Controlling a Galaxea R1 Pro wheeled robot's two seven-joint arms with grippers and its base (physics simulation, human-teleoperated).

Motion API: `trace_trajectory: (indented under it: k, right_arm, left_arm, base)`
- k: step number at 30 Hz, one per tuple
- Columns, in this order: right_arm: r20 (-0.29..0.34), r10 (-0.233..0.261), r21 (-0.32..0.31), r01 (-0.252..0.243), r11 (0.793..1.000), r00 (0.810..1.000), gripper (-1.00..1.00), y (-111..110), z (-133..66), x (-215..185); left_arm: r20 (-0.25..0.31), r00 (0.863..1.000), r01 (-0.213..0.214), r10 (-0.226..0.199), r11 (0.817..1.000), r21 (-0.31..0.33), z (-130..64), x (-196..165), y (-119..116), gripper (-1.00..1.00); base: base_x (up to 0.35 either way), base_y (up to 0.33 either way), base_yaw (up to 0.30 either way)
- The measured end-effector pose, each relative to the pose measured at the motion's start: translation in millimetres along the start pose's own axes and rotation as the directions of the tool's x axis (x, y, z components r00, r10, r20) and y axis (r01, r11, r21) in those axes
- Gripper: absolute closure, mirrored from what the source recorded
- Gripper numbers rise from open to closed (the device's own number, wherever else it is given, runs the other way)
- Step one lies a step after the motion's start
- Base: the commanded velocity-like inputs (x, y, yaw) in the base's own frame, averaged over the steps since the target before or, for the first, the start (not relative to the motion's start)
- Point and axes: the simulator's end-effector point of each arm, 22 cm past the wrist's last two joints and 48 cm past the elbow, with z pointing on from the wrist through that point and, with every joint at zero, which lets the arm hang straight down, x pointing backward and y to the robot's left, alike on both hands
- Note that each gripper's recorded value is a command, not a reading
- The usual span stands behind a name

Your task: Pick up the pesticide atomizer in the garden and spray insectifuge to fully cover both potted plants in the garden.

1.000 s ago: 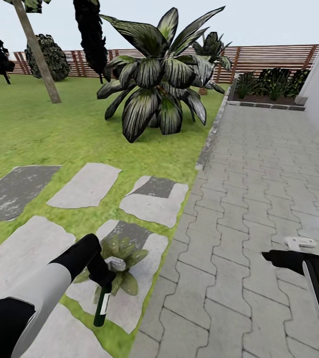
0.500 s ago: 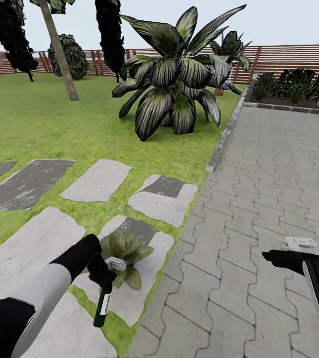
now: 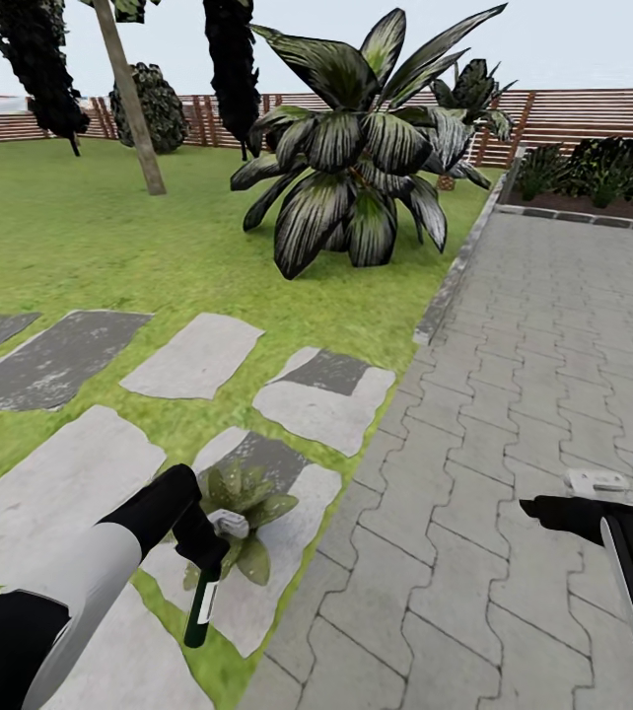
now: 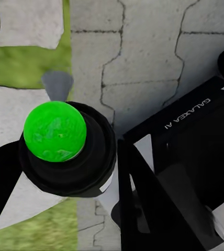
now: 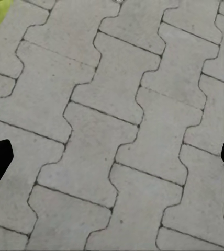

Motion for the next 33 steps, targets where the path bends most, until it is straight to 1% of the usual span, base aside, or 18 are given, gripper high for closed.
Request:
trace_trajectory:
  k: [6, 15, 24, 30, 33]
  right_arm:
    - [0.000, 0.000, 0.000, 0.000, 1.000, 1.000, -1.00, 0, 0.2, 0]
    - [0.000, 0.000, 0.000, 0.000, 1.000, 1.000, -1.00, 0, 0.2, 0]
    - [0.000, -0.001, -0.002, 0.001, 1.000, 1.000, -1.00, 1, 0.4, 0]
    - [-0.001, -0.001, -0.002, 0.001, 1.000, 1.000, -1.00, 1, 0.4, 0]
    - [-0.001, -0.001, -0.002, 0.001, 1.000, 1.000, -1.00, 1, 0.3, 0]
  left_arm:
    - [-0.001, 1.000, 0.000, 0.000, 1.000, -0.002, 0.1, 0, 0, 1.00]
    - [-0.001, 1.000, 0.001, -0.001, 1.000, -0.002, 0.2, 0, 0, 1.00]
    - [-0.043, 0.999, 0.018, -0.018, 1.000, 0.010, 21.2, 26, 2, 1.00]
    - [-0.049, 0.999, 0.023, -0.023, 1.000, 0.010, 24.1, 30, 3, 1.00]
    - [-0.048, 0.999, 0.020, -0.020, 1.000, -0.001, 24.9, 29, 4, 1.00]
  base:
    - [0.016, -0.251, 0.162]
    - [0.001, -0.030, 0.039]
    - [0.000, -0.001, 0.002]
    - [0.000, -0.011, 0.000]
    - [0.000, -0.201, 0.000]
